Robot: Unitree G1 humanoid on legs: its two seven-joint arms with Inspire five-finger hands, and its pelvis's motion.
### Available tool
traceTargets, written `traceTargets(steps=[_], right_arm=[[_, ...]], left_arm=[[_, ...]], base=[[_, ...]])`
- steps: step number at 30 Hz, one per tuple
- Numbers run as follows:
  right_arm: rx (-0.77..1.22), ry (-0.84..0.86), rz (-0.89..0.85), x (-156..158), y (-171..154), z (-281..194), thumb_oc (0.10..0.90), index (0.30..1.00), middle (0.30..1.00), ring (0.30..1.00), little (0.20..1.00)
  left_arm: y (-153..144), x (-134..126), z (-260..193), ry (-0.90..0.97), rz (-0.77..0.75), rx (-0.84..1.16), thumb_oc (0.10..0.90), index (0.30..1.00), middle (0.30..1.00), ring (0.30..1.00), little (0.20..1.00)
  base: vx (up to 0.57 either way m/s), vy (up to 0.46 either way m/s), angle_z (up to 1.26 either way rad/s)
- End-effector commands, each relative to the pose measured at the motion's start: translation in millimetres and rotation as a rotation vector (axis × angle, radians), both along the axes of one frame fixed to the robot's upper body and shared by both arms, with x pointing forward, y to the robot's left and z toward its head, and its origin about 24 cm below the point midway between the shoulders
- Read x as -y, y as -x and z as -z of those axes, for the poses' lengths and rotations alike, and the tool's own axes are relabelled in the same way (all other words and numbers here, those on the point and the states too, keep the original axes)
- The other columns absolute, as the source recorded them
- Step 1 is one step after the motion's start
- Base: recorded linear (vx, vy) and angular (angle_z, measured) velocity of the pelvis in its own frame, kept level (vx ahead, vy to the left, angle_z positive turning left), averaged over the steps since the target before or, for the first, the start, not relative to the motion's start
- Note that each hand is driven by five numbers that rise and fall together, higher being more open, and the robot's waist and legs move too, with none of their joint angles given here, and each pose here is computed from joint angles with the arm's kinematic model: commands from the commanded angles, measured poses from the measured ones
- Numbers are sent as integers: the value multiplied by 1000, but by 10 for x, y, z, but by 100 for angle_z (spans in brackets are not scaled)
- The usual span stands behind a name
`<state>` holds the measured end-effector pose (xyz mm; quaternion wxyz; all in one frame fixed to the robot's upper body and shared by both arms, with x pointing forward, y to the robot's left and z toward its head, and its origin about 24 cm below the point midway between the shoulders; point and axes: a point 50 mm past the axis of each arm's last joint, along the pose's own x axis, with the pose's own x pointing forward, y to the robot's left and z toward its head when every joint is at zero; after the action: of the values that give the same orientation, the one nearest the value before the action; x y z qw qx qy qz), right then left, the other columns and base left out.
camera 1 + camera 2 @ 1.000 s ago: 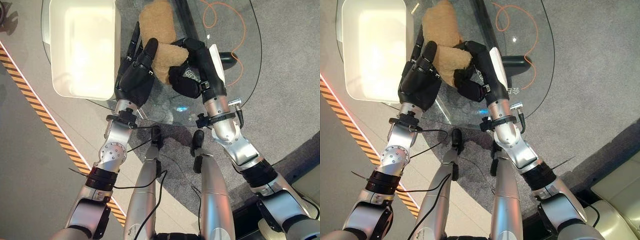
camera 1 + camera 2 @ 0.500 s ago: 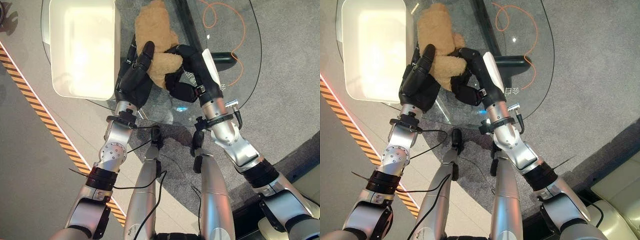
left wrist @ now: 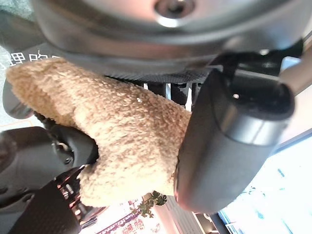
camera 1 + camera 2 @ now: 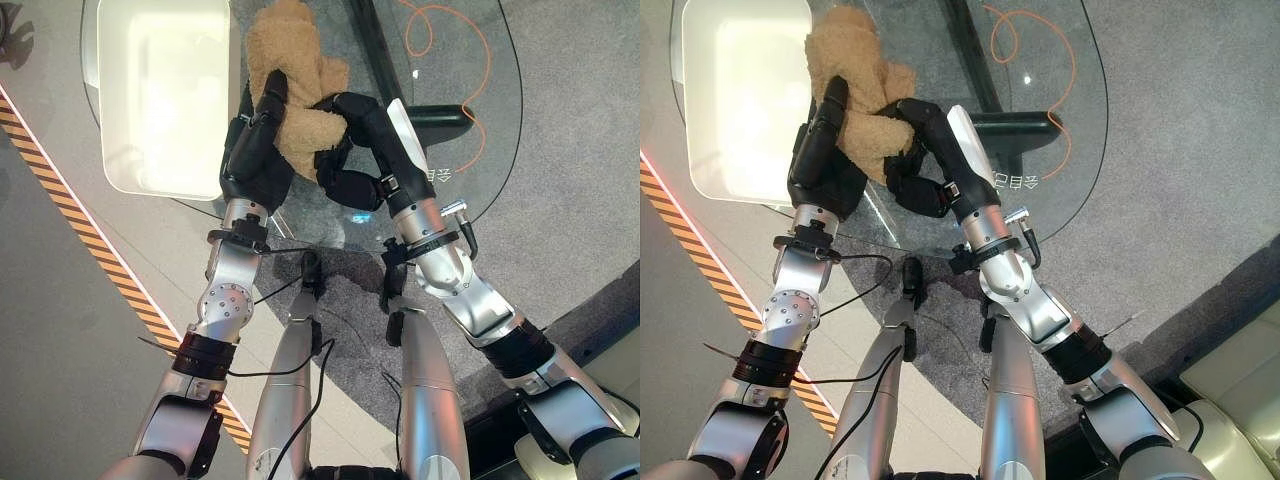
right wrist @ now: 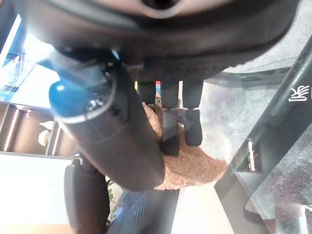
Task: Wipe the table with a cloth and put it in the basket.
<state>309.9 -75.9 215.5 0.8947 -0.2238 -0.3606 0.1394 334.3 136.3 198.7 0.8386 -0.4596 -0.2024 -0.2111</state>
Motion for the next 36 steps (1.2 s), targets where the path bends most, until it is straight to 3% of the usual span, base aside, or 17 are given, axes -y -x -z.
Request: traceTargets(steps=[1, 3, 4, 5, 36], right_arm=[[400, -115, -316, -406, 585, -814, 147, 340, 340, 340, 247], [398, -117, -317, -408, 580, -808, 322, 491, 491, 491, 422], [395, -123, -318, -404, 577, -809, 685, 801, 801, 801, 785], [394, -125, -319, -403, 578, -809, 800, 900, 900, 900, 900], [472, -193, -206, -222, 567, -848, 800, 900, 900, 900, 900]], left_arm=[[239, 347, -659, -30, 133, 358, 100, 300, 300, 300, 200], [240, 342, -659, -26, 125, 361, 100, 300, 300, 300, 200], [241, 330, -662, -22, 122, 363, 100, 300, 300, 300, 200], [243, 329, -663, -21, 120, 364, 100, 300, 300, 300, 200], [292, 16, -736, 88, -138, 413, 100, 300, 300, 300, 200]], base=[[0, 0, 0], [0, 0, 0], [0, 0, 0], [0, 0, 0], [0, 0, 0]])
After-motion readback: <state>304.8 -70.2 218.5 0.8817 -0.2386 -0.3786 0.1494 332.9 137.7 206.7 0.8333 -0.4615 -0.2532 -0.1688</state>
